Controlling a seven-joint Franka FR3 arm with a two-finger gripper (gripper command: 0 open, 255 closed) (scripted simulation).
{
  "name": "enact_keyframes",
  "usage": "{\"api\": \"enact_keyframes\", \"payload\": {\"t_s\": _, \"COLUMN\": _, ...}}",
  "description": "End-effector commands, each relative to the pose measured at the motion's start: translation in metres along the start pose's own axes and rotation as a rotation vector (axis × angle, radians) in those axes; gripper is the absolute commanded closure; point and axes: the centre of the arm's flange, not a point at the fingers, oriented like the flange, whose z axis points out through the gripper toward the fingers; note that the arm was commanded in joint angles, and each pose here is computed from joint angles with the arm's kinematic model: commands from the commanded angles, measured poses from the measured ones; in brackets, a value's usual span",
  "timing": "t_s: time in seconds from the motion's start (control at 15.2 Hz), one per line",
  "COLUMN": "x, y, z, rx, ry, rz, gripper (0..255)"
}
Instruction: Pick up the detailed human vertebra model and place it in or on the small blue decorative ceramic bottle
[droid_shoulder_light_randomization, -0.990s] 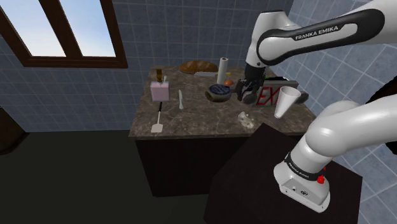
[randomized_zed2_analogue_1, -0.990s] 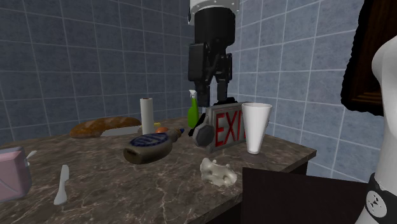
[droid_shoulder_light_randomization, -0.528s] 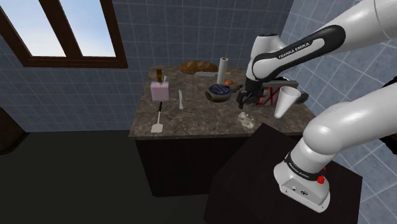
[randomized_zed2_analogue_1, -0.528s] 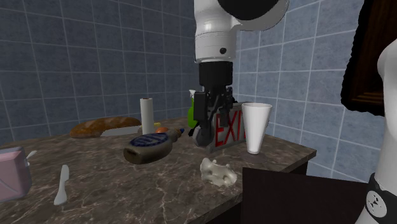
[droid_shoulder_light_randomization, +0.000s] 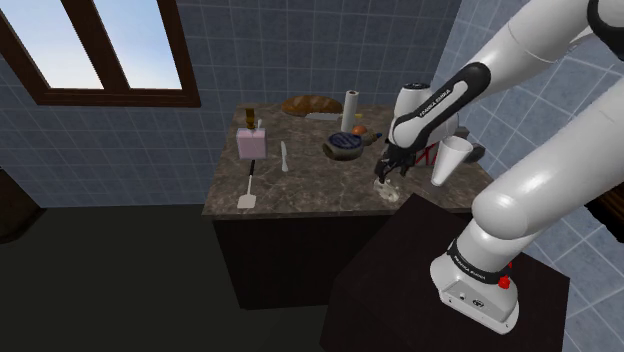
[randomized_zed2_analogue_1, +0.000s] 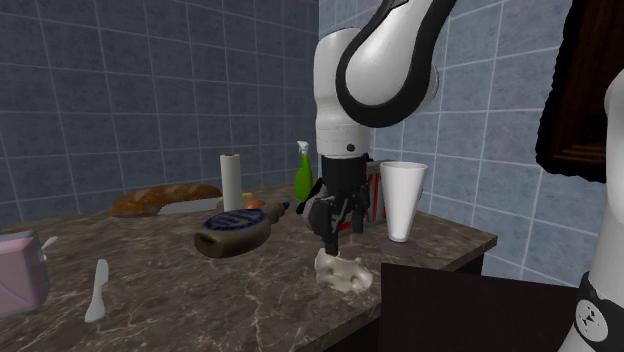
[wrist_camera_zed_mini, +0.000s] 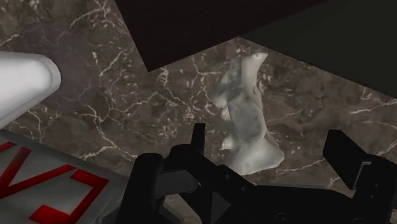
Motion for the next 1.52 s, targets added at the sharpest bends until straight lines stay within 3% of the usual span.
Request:
{"api": "enact_keyframes", "payload": {"t_s": 0.0, "x": 0.004, "y": 0.010, "z": 0.020, "rx": -0.006, "ry": 0.000, "rz": 0.016, "gripper": 0}}
{"api": "enact_keyframes", "payload": {"t_s": 0.53, "x": 0.004, "y": 0.010, "z": 0.060, "rx": -0.006, "ry": 0.000, "rz": 0.016, "gripper": 0}}
{"api": "enact_keyframes", "payload": {"t_s": 0.99, "x": 0.004, "y": 0.010, "z": 0.060, "rx": -0.006, "ry": 0.000, "rz": 0.016, "gripper": 0}}
{"api": "enact_keyframes", "payload": {"t_s": 1.06, "x": 0.004, "y": 0.010, "z": 0.060, "rx": -0.006, "ry": 0.000, "rz": 0.016, "gripper": 255}}
{"api": "enact_keyframes", "payload": {"t_s": 1.45, "x": 0.004, "y": 0.010, "z": 0.060, "rx": -0.006, "ry": 0.000, "rz": 0.016, "gripper": 255}}
